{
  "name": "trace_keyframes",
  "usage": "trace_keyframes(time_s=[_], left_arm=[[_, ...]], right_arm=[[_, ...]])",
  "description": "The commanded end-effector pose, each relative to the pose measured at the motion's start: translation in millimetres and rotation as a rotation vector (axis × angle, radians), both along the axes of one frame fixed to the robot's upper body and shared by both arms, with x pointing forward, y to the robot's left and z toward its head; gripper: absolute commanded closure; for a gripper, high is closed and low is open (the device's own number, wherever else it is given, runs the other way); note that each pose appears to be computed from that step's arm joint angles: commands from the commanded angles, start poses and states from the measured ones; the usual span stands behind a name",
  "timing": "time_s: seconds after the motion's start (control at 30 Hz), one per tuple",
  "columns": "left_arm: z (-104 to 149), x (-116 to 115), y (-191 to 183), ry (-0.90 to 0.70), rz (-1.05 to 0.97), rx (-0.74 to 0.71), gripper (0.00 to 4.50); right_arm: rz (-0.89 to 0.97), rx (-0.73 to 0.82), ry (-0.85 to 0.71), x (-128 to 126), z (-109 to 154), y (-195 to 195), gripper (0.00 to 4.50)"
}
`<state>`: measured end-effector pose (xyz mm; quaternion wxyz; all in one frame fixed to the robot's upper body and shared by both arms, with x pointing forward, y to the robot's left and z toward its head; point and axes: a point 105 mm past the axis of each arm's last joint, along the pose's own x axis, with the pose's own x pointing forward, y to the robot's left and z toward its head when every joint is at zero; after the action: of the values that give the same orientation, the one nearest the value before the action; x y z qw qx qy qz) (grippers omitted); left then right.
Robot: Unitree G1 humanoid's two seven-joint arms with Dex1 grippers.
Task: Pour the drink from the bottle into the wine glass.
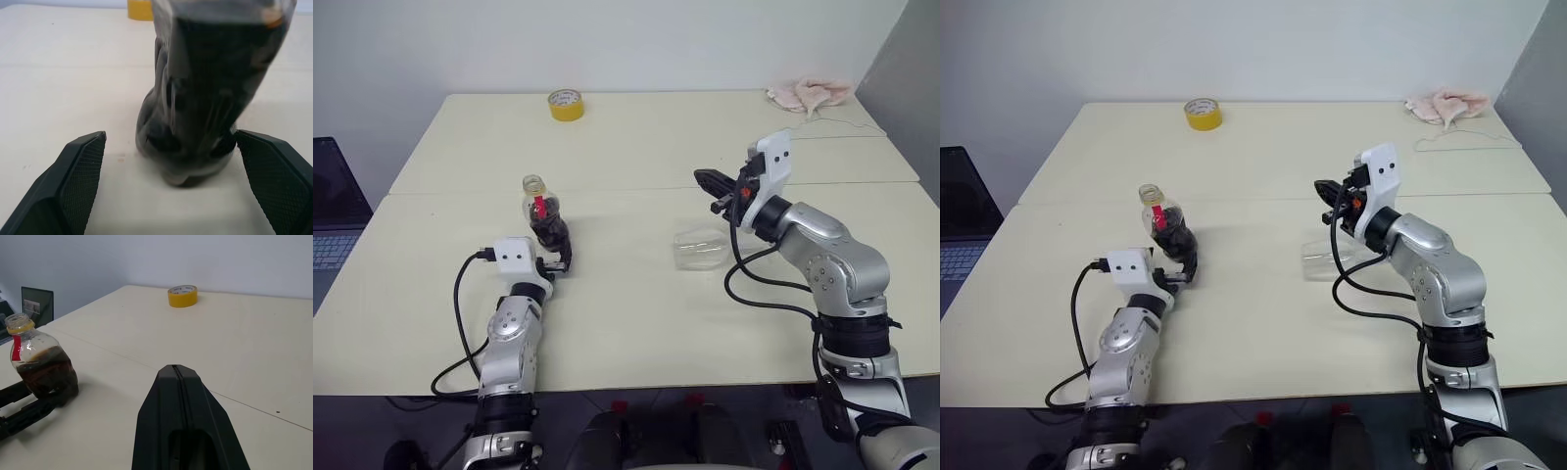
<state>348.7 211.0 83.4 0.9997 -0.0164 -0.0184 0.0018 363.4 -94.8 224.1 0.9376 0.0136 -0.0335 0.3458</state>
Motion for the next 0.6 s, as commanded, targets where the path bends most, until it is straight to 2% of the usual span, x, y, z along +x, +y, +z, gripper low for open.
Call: trace_keyframes(time_s=[0.03, 0.13, 0.33, 0.47, 0.53, 0.6], left_arm=[[11, -8, -2, -0.031, -0.027, 0.0, 0.02], [8, -15, -5, -0.013, -0.047, -0.003, 0.02], [11, -45, -27, -0.003, -0.242, -0.064, 0.02], [15, -57, -41, 0.013, -0.351, -0.05, 0.02], [20, -64, -56, 0.024, -0.447, -0.028, 0.02], [29, -70, -74, 0.025, -0.551, -0.018, 0.0]], right_arm=[[0.0, -0.002, -0.057, -1, 13, -1, 4.5], [-0.001, -0.006, -0.06, -1, 13, -3, 4.5], [0.029, -0.1, -0.075, -7, 9, -22, 4.5], [0.094, -0.242, -0.053, -17, -4, -36, 4.5], [0.121, -0.371, -0.023, -22, -14, -49, 4.5], [0.151, -0.533, 0.019, -28, -25, -64, 4.13]])
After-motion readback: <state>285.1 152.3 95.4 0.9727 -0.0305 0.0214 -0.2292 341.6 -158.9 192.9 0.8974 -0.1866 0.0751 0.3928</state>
